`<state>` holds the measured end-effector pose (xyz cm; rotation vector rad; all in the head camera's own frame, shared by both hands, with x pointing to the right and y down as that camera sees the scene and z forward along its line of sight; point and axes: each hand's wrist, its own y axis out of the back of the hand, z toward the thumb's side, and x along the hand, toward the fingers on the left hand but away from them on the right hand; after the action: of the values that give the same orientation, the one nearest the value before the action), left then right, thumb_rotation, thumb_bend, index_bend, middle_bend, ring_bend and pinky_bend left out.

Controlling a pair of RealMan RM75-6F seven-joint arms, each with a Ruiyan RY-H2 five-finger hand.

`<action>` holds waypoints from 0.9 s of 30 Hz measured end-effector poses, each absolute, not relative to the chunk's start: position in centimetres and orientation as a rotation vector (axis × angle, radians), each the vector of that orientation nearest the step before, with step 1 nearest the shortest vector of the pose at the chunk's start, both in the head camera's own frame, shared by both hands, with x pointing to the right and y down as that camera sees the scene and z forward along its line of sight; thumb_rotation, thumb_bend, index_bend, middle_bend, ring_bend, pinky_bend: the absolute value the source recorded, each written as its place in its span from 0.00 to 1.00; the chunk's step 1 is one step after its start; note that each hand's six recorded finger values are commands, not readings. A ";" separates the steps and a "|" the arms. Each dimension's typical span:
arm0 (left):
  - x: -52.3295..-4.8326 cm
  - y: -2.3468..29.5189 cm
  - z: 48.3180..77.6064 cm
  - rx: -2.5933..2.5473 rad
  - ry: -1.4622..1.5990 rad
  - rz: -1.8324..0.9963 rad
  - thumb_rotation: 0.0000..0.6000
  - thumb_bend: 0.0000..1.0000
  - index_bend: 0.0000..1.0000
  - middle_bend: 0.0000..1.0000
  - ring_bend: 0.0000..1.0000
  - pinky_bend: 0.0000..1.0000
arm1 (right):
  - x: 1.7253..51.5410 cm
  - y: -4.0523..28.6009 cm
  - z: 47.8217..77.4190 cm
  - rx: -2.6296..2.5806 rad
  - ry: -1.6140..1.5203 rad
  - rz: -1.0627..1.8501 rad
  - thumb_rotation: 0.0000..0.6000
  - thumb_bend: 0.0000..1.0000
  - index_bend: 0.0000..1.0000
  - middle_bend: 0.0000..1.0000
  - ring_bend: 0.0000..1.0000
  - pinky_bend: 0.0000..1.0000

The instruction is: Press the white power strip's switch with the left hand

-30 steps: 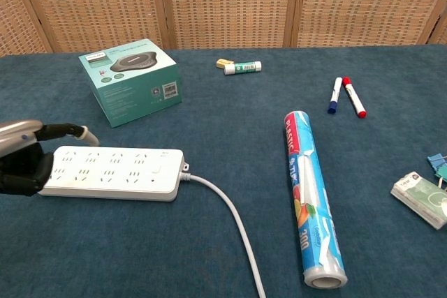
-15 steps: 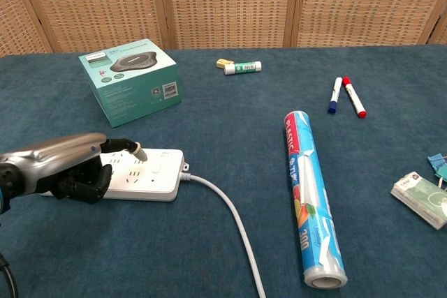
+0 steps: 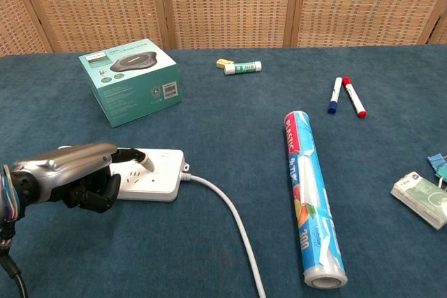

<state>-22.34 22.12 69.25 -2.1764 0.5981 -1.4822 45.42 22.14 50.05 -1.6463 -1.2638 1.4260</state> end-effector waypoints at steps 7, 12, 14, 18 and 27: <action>-22.2 22.2 69.6 -2.184 0.587 -1.490 1.00 1.00 0.21 1.00 1.00 1.00 | 45.4 22.2 50.1 -1.646 -1.263 1.426 1.00 0.00 0.00 0.00 0.00 0.00; -22.3 22.3 69.8 -2.186 0.574 -1.494 1.00 1.00 0.21 1.00 1.00 1.00 | 45.4 22.2 50.1 -1.645 -1.260 1.426 1.00 0.00 0.00 0.00 0.00 0.00; -22.3 22.4 69.8 -2.189 0.568 -1.495 1.00 1.00 0.22 1.00 1.00 1.00 | 45.4 22.2 50.1 -1.644 -1.258 1.427 1.00 0.00 0.00 0.00 0.00 0.00; -22.2 22.3 69.9 -2.204 0.571 -1.487 1.00 1.00 0.22 1.00 1.00 1.00 | 45.3 22.2 50.1 -1.643 -1.256 1.428 1.00 0.00 0.00 0.00 0.00 0.00; -23.6 19.7 67.2 -2.116 0.749 -1.401 1.00 0.93 0.22 1.00 1.00 1.00 | 45.3 22.2 50.1 -1.642 -1.258 1.425 1.00 0.00 0.00 0.00 0.00 0.00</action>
<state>-23.60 19.72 67.17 -2.1155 0.7486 -1.4006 45.31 22.18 50.06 -1.6422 -1.2577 1.4252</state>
